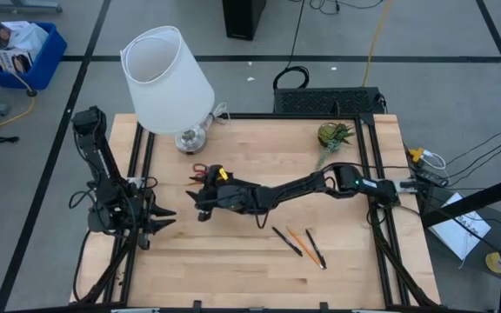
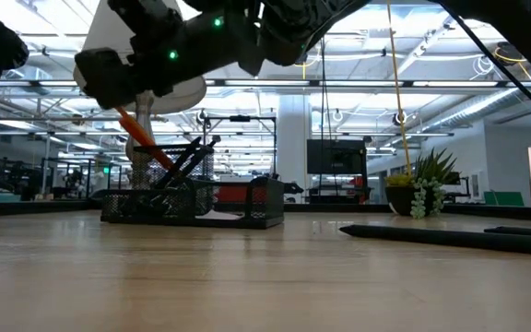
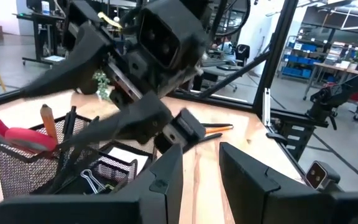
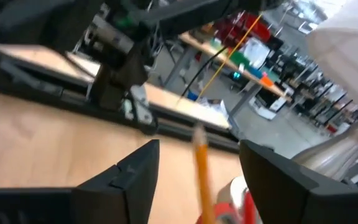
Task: Pick and place office supplies into organizer
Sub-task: Put the top orange pencil into the black desk organizer
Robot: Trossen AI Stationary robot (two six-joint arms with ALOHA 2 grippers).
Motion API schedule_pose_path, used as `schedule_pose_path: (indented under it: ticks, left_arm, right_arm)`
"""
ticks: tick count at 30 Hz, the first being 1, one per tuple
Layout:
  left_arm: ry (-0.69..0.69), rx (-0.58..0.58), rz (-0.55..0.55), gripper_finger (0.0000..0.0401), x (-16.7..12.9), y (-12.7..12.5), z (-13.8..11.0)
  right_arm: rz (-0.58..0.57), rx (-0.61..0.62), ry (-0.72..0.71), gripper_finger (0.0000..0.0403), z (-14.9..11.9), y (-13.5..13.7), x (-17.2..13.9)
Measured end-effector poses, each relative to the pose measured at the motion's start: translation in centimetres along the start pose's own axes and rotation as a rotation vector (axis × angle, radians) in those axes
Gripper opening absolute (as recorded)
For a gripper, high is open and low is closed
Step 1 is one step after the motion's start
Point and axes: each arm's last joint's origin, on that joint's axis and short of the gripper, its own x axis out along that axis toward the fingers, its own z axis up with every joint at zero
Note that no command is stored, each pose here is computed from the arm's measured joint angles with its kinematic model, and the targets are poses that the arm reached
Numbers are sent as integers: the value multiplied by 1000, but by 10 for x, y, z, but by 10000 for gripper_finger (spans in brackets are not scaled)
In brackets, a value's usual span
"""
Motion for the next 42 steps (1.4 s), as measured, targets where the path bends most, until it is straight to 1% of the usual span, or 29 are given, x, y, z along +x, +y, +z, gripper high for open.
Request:
schedule_pose_path:
  ticks: [4,8,12,16,19,22,25,27,29,32,35,42]
  left_arm:
    - [3,3,1,108,0,0,-1]
    - [5,6,4,108,0,1,-2]
    - [6,3,4,108,0,1,-2]
    - [7,0,5,108,0,1,-2]
    - [7,0,5,108,0,1,-2]
    - [9,8,6,108,0,1,-3]
    - [12,0,7,108,0,2,-4]
    - [15,-4,7,108,0,2,-5]
    - [19,-7,8,108,0,2,-6]
    - [25,-12,8,108,0,3,-8]
    - [27,-18,9,108,0,3,-8]
    - [28,-24,8,108,0,3,-8]
  right_arm:
    - [-6,1,-12,203,2,-1,0]
    - [9,-1,-2,185,-2,-3,2]
    - [58,42,-23,160,-5,-11,7]
    - [61,67,-20,133,-8,-15,9]
    - [67,62,3,102,-11,-15,10]
    - [71,47,10,59,-11,-14,10]
    - [64,4,1,18,-8,-12,8]
    - [29,-28,5,16,-6,-8,5]
    - [-2,-39,19,23,-5,-7,4]
    - [-29,-25,53,26,-7,-8,4]
    - [-30,-16,55,16,-8,-8,5]
    - [-58,99,-14,16,-1,-11,4]
